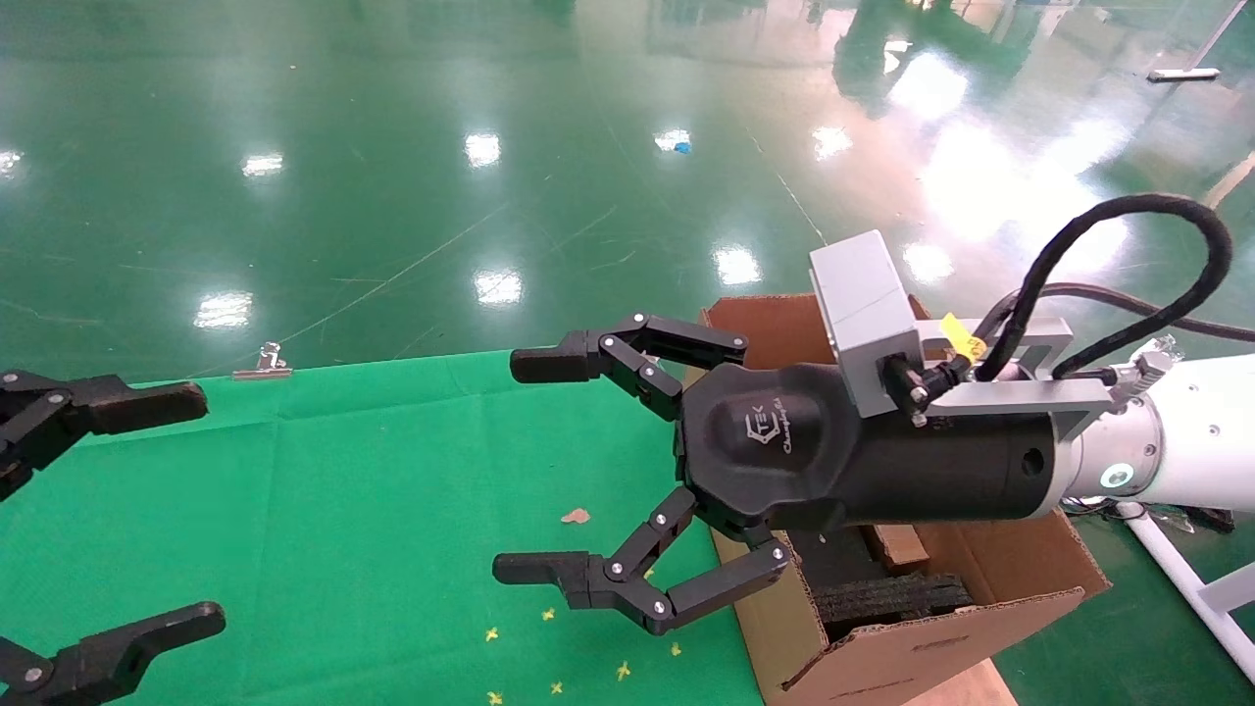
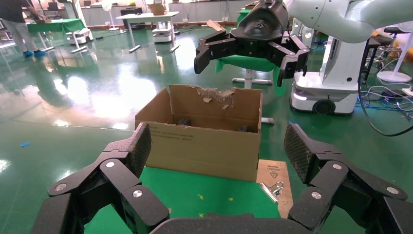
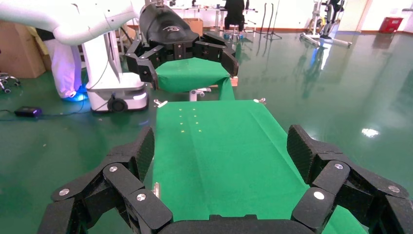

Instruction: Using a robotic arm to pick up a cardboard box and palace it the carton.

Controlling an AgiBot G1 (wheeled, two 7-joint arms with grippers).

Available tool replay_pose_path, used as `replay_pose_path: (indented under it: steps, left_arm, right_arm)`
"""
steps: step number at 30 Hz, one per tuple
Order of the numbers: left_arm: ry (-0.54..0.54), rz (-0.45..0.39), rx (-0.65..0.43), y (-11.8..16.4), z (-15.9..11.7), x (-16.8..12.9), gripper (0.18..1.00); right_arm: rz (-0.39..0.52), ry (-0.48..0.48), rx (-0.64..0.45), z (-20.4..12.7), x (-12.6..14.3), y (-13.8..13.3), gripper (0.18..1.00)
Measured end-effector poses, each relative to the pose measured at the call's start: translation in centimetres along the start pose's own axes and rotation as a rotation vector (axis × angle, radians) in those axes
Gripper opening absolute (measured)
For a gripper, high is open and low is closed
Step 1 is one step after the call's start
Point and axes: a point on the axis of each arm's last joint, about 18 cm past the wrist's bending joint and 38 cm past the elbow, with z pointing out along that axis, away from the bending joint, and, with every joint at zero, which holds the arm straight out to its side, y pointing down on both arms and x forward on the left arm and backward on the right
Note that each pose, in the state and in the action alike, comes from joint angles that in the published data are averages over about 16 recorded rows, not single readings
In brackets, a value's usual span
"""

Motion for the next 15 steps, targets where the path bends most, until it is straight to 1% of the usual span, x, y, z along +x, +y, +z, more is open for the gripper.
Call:
replay_pose_path:
  steps: [15]
  left_arm:
    - [0.000, 0.000, 0.000, 0.00, 0.00, 0.00, 1.001]
  right_arm:
    - [0.001, 0.001, 0.000, 0.01, 0.04, 0.02, 1.000]
